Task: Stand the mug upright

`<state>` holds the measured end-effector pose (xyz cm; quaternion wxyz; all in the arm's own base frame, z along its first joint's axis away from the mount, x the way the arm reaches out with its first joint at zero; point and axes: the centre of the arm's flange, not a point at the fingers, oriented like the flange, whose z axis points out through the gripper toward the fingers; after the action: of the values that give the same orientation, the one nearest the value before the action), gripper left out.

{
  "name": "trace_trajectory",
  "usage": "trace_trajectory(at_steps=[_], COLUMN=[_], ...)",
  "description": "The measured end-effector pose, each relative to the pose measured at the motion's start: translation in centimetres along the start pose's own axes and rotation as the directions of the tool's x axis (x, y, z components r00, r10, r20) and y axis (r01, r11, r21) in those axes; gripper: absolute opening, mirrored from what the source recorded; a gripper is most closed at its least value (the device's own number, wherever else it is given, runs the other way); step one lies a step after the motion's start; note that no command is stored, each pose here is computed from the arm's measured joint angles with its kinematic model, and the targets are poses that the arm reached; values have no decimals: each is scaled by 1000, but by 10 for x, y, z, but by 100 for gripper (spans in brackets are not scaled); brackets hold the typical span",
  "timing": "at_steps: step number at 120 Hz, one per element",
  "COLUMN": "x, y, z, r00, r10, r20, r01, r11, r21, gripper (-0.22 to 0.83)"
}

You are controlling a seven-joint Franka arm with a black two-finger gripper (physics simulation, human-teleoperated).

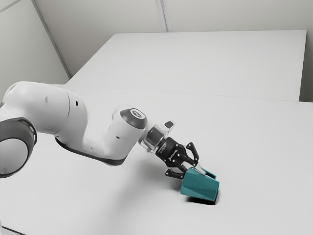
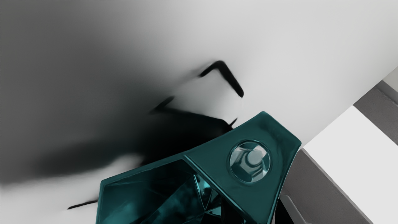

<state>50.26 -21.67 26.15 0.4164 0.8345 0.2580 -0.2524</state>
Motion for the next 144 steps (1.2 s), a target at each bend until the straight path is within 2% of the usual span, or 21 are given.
trace_trajectory(at_steps=[26, 52, 62, 71, 81, 94, 121, 144], x=[-1, -2, -22, -48, -65, -71, -59, -44], y=[16, 22, 41, 61, 70, 69, 48, 29], z=[-6, -6, -21, -45, -66, -101, -174, -226], r00=[999, 999, 993, 971, 939, 896, 814, 756], r10=[30, 39, 109, 219, 317, 406, 529, 600], r20=[-14, -27, -55, -98, -135, -182, -240, -263], r01=[-30, -40, -108, -210, -285, -325, -280, -188], r11=[999, 999, 994, 973, 935, 876, 719, 583], r21=[-11, -10, 16, 97, 210, 356, 637, 791], gripper=[-12, -16, -16, -16, -17, -17, -17, -17])
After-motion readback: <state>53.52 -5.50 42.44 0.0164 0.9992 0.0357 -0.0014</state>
